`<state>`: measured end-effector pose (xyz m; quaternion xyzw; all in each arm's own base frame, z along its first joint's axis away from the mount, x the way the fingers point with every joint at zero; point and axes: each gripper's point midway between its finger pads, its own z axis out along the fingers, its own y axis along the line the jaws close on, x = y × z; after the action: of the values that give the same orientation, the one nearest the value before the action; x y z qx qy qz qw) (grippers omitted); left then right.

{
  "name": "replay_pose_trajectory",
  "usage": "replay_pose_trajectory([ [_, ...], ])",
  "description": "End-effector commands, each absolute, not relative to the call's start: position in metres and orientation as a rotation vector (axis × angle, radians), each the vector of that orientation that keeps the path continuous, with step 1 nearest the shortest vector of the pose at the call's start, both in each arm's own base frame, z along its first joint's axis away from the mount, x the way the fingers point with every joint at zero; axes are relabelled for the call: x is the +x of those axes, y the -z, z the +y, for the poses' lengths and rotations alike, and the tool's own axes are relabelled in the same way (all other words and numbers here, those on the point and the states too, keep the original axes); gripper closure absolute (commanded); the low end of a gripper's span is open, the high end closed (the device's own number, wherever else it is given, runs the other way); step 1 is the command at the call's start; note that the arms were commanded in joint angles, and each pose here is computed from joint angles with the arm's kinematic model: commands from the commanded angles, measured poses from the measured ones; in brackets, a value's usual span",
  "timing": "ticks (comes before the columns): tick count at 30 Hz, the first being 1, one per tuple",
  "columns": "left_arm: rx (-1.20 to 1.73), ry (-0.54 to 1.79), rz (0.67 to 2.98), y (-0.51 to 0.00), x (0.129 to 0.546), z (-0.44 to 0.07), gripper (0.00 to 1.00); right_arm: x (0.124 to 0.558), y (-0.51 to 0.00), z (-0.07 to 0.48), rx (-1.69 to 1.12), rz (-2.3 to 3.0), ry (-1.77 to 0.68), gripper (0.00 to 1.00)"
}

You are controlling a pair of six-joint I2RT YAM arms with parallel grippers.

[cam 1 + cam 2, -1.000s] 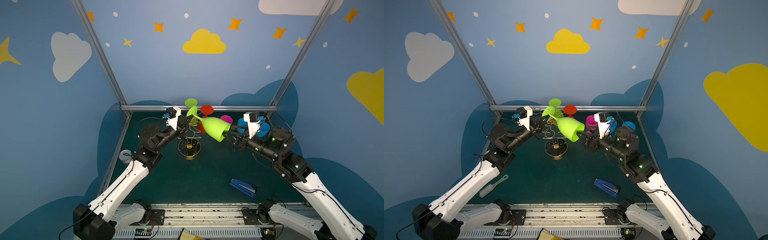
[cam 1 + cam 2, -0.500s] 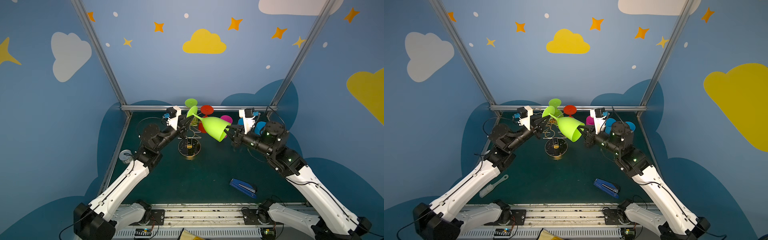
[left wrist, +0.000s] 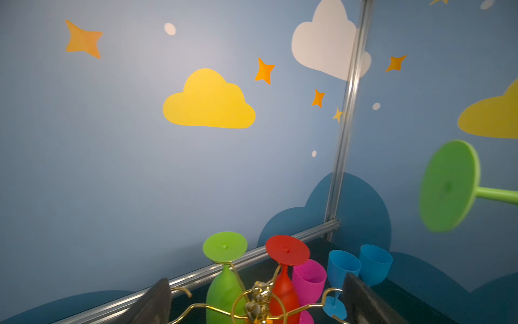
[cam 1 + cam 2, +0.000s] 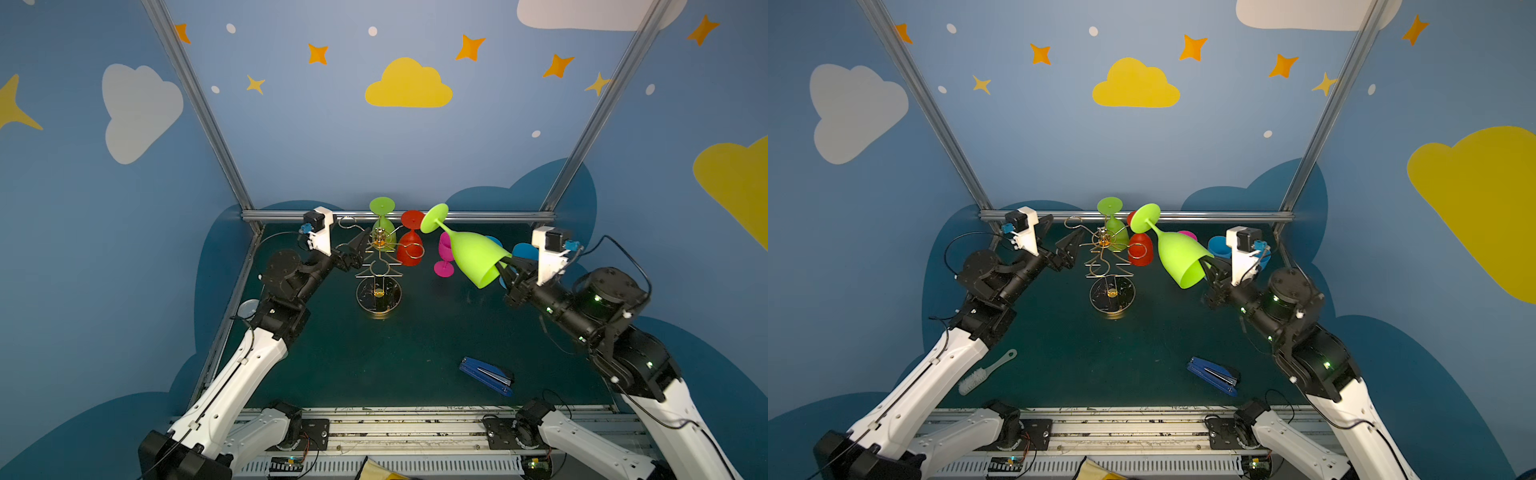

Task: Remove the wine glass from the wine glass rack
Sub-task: 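Open the left gripper and retract it while the right carries the glass down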

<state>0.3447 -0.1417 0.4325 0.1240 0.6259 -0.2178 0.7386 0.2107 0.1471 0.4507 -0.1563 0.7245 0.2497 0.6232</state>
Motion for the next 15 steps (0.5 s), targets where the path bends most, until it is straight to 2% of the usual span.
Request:
replay_pose_trajectory([
  [1, 0.168, 0.426, 1.393, -0.431, 0.348, -0.107, 0.04, 0.202, -0.418, 0.108, -0.315, 1.813, -0.374, 1.0],
  [7, 0.082, 0.34, 1.421, -0.413, 0.354, -0.065, 0.03, 0.197, -0.357, 0.084, -0.31, 2.076, -0.179, 1.0],
  [15, -0.011, 0.341, 1.444, -0.392, 0.356, -0.04, 0.03, 0.237, -0.301, 0.107, -0.393, 2.322, -0.057, 1.0],
])
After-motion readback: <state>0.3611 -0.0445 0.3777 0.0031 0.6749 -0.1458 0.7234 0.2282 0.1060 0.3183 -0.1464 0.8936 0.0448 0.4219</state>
